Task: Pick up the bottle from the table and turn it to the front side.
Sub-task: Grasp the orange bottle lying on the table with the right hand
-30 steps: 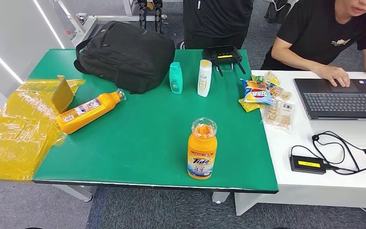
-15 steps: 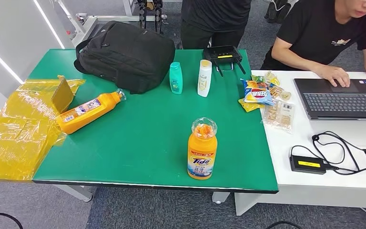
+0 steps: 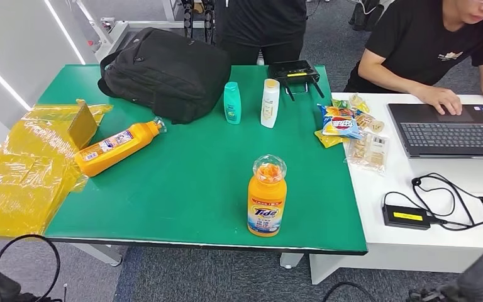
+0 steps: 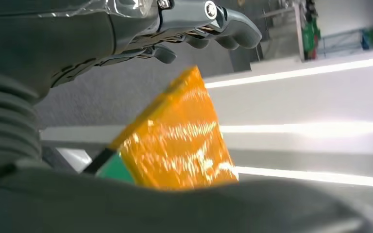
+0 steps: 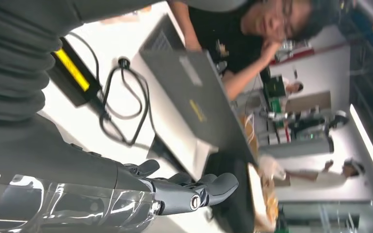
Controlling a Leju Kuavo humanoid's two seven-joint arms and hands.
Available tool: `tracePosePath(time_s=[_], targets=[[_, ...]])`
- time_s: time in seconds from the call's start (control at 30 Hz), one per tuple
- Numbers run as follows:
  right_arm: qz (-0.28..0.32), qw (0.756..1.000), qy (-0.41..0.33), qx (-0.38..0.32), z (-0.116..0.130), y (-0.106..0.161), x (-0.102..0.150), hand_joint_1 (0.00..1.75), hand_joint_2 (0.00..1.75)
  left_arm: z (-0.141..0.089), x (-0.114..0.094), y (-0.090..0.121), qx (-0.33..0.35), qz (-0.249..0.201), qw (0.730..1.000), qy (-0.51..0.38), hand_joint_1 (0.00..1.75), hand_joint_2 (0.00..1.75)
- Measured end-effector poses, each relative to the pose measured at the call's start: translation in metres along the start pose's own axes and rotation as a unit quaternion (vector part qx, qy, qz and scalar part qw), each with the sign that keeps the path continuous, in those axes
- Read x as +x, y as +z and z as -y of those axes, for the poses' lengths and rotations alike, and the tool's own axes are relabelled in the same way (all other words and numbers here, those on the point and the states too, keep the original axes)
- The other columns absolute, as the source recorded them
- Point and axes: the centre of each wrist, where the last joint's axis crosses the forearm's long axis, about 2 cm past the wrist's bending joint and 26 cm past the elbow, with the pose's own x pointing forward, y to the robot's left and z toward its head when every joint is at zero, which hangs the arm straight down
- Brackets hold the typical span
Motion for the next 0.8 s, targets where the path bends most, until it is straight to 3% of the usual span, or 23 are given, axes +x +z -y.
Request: tracePosePath(time_s=[0.13,0.27,0.67,0.8], targets=[[0.006,0.999,-0.004,0.043,-0.018,-0.003,0.002,0.0,1.75,0.02,0.01,0.011,-0.05,0.014,0.998,0.021,0.0,0.0],[0.012,0.996,-0.001,0.089,-0.034,-0.005,0.003,0.0,1.75,0.038,0.021,0.023,-0.099,0.03,0.994,0.041,0.0,1.75],[0.017,0.97,0.02,0.242,-0.087,0.003,-0.003,0.0,1.75,0.078,0.047,0.053,-0.242,0.079,0.964,0.074,0.0,1.75],[0.016,0.953,0.027,0.302,-0.107,0.006,-0.008,0.0,0.0,0.092,0.053,0.06,-0.278,0.09,0.953,0.083,0.0,1.75]])
